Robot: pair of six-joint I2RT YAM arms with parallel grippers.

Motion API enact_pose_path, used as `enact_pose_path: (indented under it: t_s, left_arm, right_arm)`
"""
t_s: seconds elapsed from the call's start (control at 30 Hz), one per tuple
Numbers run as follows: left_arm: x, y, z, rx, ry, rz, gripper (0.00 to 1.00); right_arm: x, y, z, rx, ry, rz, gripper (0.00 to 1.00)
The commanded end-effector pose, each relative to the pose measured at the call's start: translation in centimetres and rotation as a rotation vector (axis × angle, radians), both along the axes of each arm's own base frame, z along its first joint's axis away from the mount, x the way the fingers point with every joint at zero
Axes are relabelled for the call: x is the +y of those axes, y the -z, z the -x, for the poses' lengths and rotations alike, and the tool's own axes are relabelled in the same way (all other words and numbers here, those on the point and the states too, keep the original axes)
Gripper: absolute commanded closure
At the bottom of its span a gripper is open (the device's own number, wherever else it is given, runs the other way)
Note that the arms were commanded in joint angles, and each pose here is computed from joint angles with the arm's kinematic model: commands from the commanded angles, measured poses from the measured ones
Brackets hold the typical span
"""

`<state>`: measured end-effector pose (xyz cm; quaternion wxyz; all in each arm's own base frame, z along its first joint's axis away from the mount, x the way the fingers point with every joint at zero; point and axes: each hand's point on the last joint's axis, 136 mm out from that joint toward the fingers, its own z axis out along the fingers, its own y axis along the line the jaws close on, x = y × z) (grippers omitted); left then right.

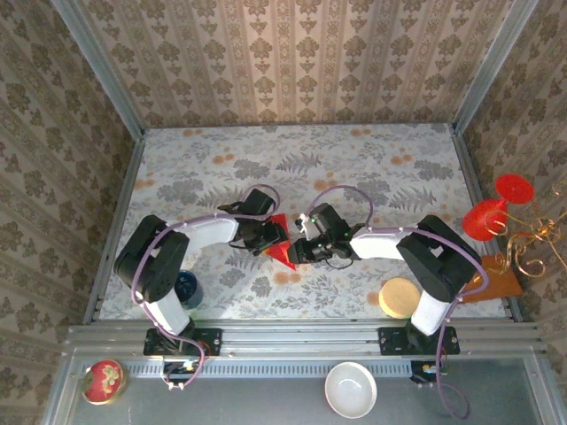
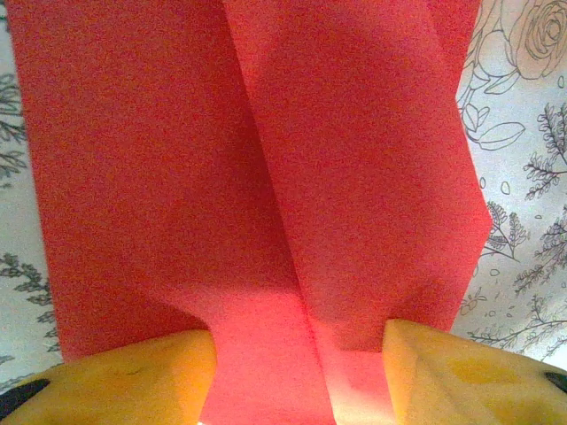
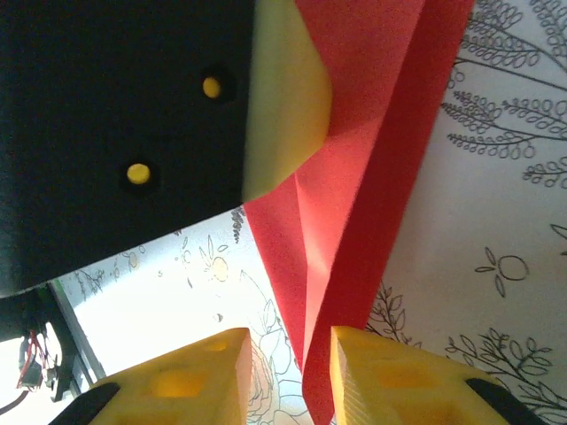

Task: Fold a paper plane with a square sheet of paper (pick it up from the middle)
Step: Fourth fold the wing at the center of the table.

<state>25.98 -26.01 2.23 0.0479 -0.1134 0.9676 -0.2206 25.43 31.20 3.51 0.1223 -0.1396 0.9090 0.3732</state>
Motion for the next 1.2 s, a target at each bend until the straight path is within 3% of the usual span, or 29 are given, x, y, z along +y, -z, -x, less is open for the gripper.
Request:
enact_pose_path:
  t_s: [0.0,0.77,1.17]
  left_arm:
    - [4.3,5.1,5.1,0.217,-0.017,-0.211,0.43]
    - [4.2,5.3,5.4,0.243,-0.02,-0.211,0.43]
    - [2.6,2.9,3.6,0.175,0.006,-0.131,0.43]
  right_arm:
    - [0.2,0.4,-0.2,-0.007,-0.012,0.036,0.69]
    - [0.0,2.3,0.2,0.029,-0.019,0.08,0.83]
    - [-0.4,3.0,0.6,0.072,-0.021,0.069,0.9]
